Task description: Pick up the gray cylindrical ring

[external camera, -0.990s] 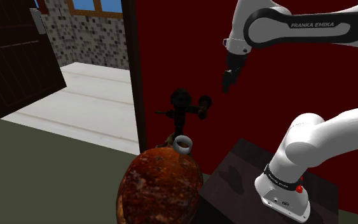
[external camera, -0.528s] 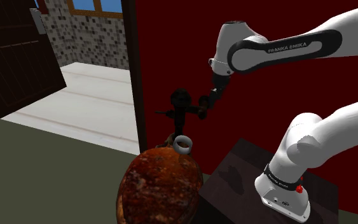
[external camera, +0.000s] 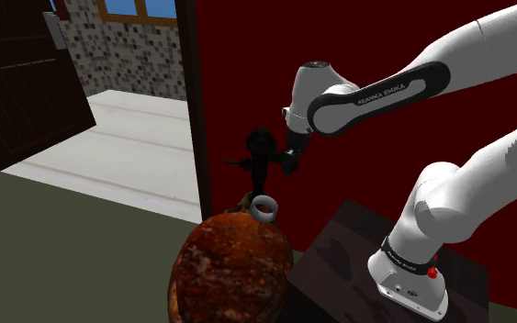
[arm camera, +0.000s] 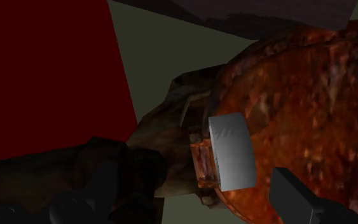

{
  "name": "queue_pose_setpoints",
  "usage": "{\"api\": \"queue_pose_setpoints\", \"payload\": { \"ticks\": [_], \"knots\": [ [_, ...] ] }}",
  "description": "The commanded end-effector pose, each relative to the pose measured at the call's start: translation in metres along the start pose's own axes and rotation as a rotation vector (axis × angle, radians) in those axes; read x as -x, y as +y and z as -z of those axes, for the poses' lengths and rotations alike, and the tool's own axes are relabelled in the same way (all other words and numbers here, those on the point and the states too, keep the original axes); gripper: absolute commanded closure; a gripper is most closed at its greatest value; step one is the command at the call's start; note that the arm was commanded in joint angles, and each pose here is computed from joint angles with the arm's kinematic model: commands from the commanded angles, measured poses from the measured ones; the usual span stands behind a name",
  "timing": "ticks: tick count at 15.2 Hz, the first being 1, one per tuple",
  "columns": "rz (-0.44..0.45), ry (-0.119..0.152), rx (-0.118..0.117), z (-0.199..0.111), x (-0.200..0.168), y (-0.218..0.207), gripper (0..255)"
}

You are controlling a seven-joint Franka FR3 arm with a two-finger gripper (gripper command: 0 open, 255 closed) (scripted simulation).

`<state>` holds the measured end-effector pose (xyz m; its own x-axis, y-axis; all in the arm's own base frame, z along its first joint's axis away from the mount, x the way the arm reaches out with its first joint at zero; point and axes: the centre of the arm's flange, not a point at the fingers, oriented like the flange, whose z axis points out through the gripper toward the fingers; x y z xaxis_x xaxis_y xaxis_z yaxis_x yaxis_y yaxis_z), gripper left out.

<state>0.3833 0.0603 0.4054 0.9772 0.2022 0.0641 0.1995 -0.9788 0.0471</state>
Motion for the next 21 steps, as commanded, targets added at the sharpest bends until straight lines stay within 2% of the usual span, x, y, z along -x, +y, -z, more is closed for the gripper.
{"api": "queue_pose_setpoints", "payload": {
  "ticks": [1, 8, 18, 19, 21],
  "knots": [
    [0.02, 0.014, -0.013, -0.032, -0.011, -0.013, 0],
    [0.074, 0.039, -0.036, -0.105, -0.042, -0.054, 0],
    [0.078, 0.041, -0.038, -0.15, -0.041, -0.059, 0],
    [0.078, 0.041, -0.038, -0.151, -0.041, -0.06, 255],
    [0.078, 0.041, -0.038, -0.152, -0.041, -0.06, 255]
  ]
}}
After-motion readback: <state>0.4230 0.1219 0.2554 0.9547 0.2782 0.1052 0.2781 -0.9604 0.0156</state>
